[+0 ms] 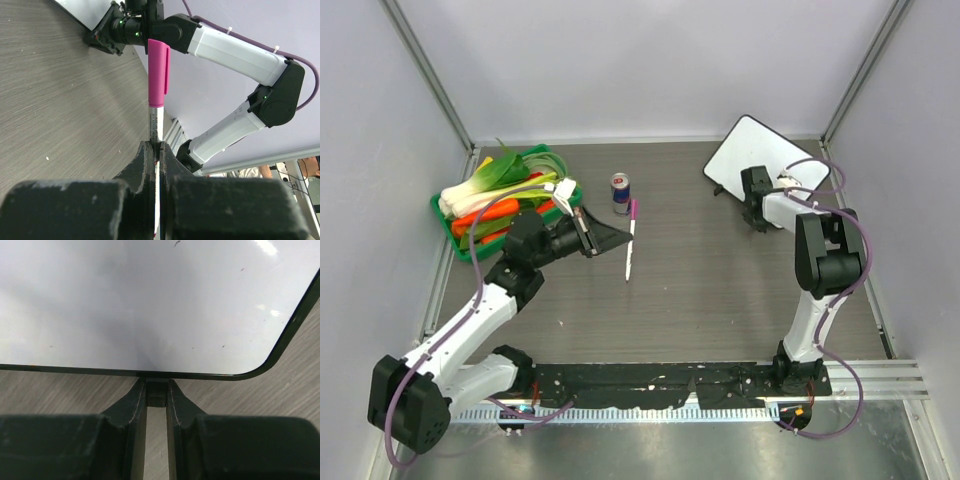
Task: Write a sentence on the whiteboard
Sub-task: Move the whiteboard stand to the center of the board.
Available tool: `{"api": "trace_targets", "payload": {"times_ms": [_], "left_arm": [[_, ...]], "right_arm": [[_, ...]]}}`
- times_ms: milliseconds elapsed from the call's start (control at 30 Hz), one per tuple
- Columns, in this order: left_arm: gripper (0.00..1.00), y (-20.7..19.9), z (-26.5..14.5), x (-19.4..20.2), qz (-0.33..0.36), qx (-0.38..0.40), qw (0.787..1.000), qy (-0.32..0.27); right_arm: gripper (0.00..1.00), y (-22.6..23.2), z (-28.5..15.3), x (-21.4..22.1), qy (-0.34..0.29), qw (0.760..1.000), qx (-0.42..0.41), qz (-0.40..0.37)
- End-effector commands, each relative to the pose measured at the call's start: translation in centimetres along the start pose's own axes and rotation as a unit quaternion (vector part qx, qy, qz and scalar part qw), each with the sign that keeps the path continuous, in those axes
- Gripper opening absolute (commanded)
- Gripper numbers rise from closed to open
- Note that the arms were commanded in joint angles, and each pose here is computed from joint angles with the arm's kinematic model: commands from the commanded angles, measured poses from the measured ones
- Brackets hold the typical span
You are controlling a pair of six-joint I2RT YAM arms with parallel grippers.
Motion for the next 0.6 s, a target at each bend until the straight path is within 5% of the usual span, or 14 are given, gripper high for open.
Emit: {"api": "trace_targets", "payload": {"times_ms": [0,567], "left_arm": [[0.00,-1.9,-0.9,-1.0,0.023,0.028,0.999,-0.026],[0.00,-2.7,-2.4,-0.9,0.040,0.009,0.998,-0.041]], "right_arm": [[0.01,-3.1,-0.8,4.4,0.083,0.994,0.031,-0.068],[0.01,-4.9,-8.2,10.6,0.111,0.978,-0.040,-0.173]]}}
Point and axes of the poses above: each gripper's point midway between its finger pads, its own z axis out along the fingers, its own y axis along the line the jaws close on, x = y × z, the point moved 8 cm from there along -z, back along the fingers, and after that the axes turned 6 degrees about z, right-handed, at the moved point
